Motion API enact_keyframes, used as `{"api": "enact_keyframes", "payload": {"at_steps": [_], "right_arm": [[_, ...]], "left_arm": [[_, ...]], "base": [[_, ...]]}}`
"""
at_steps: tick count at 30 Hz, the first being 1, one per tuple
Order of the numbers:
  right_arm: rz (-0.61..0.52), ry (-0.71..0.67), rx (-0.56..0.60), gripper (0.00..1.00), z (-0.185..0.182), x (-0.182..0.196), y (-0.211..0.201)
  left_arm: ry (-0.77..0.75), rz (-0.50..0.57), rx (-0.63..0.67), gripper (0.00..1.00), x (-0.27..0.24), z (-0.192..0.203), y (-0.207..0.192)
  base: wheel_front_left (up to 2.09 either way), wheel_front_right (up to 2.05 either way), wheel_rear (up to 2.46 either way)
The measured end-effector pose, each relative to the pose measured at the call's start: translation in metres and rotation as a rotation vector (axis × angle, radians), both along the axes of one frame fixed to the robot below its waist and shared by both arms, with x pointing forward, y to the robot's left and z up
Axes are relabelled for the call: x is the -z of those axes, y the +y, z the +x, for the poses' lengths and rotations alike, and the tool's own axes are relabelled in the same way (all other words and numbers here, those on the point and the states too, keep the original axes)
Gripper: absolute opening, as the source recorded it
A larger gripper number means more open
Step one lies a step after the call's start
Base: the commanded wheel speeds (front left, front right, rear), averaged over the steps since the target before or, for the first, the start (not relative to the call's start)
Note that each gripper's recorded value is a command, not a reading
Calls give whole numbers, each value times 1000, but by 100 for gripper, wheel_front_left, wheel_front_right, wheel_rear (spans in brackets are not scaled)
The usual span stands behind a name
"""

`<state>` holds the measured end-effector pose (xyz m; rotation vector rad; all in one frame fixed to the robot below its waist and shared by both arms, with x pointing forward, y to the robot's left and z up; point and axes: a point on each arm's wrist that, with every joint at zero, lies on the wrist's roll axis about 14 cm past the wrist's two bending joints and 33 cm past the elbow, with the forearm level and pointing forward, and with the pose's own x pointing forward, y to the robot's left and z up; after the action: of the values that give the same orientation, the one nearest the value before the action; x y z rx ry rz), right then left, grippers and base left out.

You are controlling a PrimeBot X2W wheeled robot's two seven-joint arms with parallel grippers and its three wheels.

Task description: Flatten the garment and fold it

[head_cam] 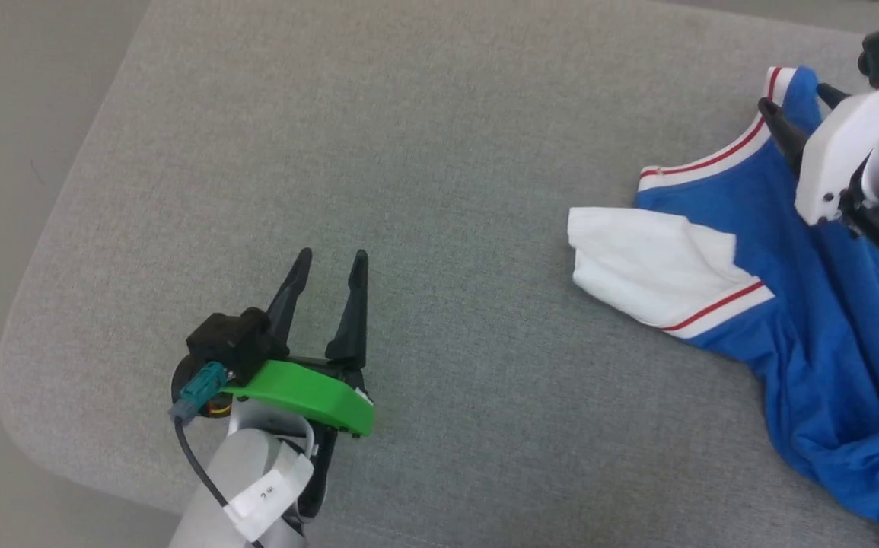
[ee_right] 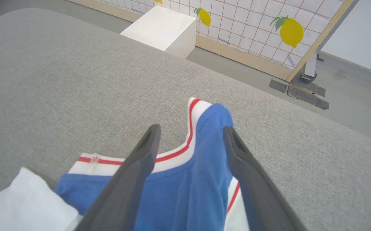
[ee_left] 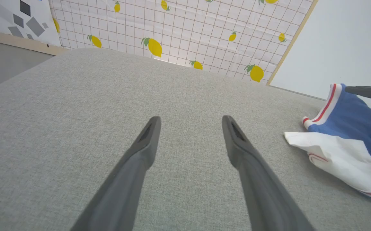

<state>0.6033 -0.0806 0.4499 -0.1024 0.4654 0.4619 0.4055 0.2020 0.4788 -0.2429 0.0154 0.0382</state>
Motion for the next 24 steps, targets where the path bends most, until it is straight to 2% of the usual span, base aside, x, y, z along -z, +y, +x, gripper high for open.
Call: {"api": "enact_keyframes", "payload": {"at_steps": [10, 20, 24], "right_arm": [[95, -302, 83, 100, -30, -54, -44], [125, -373, 205, 100, -106, -49, -99], [142, -404, 248, 100, -142, -50, -108]], "left_arm": [[-33, 5, 5, 100, -12, -13, -3], [-40, 6, 56, 100, -15, -21, -18], [-52, 8, 86, 100, -20, -21, -27]], "base": [[0, 0, 0], [0, 0, 0], [0, 0, 0]]}}
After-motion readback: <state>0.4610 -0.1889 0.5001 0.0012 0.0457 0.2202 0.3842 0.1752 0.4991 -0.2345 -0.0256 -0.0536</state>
